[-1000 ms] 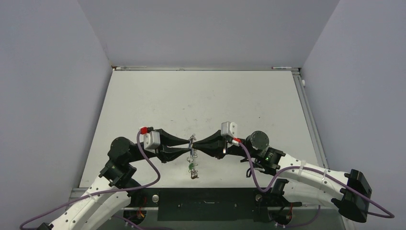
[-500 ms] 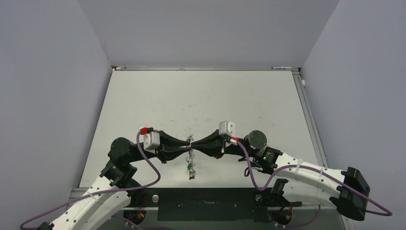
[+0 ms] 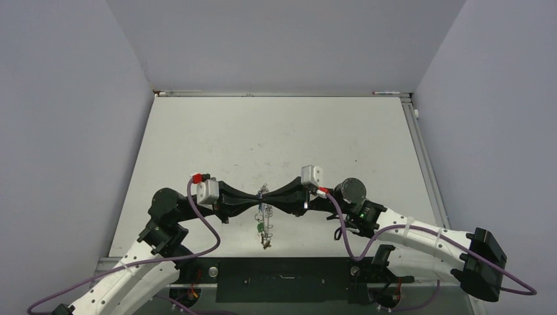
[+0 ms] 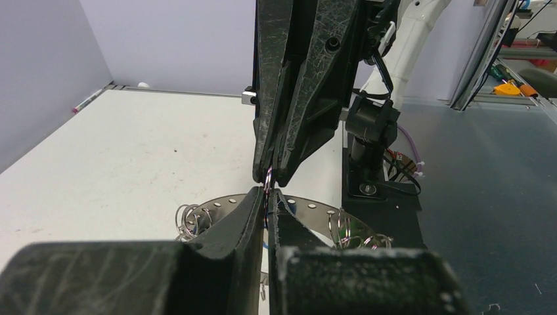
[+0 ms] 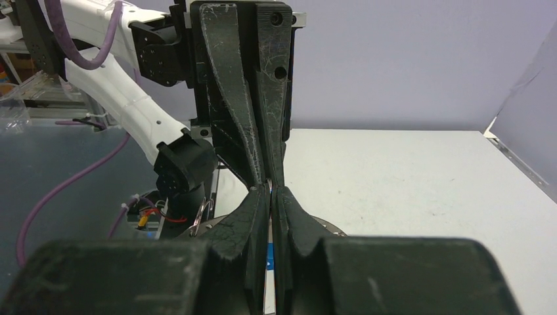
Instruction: Put the keys on the keyring
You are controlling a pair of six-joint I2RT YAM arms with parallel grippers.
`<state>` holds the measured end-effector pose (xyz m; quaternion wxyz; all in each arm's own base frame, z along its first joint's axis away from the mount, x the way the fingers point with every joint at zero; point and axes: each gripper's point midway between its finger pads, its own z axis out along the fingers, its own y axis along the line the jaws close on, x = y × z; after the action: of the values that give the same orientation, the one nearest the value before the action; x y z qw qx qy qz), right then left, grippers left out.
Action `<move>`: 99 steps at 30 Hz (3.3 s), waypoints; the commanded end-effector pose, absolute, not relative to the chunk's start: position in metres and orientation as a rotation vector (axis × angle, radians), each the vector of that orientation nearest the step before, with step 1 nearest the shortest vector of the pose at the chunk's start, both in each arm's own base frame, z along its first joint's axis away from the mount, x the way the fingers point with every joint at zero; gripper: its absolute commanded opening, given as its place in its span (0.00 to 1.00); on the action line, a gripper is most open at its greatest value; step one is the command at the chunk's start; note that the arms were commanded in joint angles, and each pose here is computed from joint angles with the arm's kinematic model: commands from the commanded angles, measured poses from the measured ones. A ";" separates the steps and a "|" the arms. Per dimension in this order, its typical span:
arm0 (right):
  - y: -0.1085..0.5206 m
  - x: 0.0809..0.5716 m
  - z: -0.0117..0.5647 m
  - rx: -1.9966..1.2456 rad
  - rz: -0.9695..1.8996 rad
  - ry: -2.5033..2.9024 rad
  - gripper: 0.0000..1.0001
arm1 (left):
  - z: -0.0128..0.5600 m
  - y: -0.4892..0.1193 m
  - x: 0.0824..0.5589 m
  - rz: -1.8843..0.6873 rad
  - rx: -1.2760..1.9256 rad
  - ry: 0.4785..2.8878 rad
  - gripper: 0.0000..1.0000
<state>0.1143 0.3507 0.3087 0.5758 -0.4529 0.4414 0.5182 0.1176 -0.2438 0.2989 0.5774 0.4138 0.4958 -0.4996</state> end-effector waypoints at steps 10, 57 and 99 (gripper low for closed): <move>0.346 0.104 0.331 -1.101 1.227 0.956 0.42 | 0.305 -0.233 0.141 -0.998 0.915 1.196 0.00; 0.344 0.118 0.266 -1.525 0.978 1.407 0.33 | 0.265 -0.261 0.117 -1.078 1.122 1.301 0.00; 0.353 0.106 0.246 -1.599 1.066 1.423 0.05 | 0.265 -0.260 0.116 -1.077 1.120 1.297 0.00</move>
<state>0.1104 0.3434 0.2285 0.3504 -0.6168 0.5844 0.3940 0.1135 -0.2565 0.2201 0.4747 0.4662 0.5964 -0.4490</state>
